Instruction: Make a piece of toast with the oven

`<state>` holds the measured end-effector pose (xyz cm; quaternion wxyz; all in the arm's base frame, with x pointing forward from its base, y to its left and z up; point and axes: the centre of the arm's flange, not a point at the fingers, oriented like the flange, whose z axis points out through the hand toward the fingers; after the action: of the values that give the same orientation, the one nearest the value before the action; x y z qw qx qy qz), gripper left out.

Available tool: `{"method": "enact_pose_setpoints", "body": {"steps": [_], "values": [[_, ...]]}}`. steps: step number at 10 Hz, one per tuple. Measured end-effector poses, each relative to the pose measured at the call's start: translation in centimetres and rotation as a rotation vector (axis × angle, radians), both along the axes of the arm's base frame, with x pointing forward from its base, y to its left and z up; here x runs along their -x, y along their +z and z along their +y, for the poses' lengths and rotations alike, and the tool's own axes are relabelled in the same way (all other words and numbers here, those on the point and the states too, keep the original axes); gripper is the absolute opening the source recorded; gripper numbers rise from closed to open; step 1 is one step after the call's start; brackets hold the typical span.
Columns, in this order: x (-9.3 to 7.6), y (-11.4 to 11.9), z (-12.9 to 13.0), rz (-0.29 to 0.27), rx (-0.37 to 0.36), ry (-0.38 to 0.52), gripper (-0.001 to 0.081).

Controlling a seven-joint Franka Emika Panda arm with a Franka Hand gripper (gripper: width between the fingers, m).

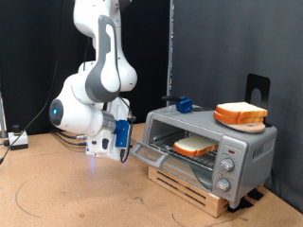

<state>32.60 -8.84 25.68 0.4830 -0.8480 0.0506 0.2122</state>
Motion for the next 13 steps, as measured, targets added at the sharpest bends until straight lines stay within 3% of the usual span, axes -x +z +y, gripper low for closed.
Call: {"method": "enact_pose_setpoints", "body": {"steps": [7, 11, 13], "values": [[1.2, 5.1, 6.2, -0.064, 0.042, 0.066, 0.0807], [2.5, 7.2, 10.8, -0.037, 0.071, 0.087, 0.0807], [3.2, 8.2, 11.9, -0.020, 0.105, 0.072, 0.0807]]}}
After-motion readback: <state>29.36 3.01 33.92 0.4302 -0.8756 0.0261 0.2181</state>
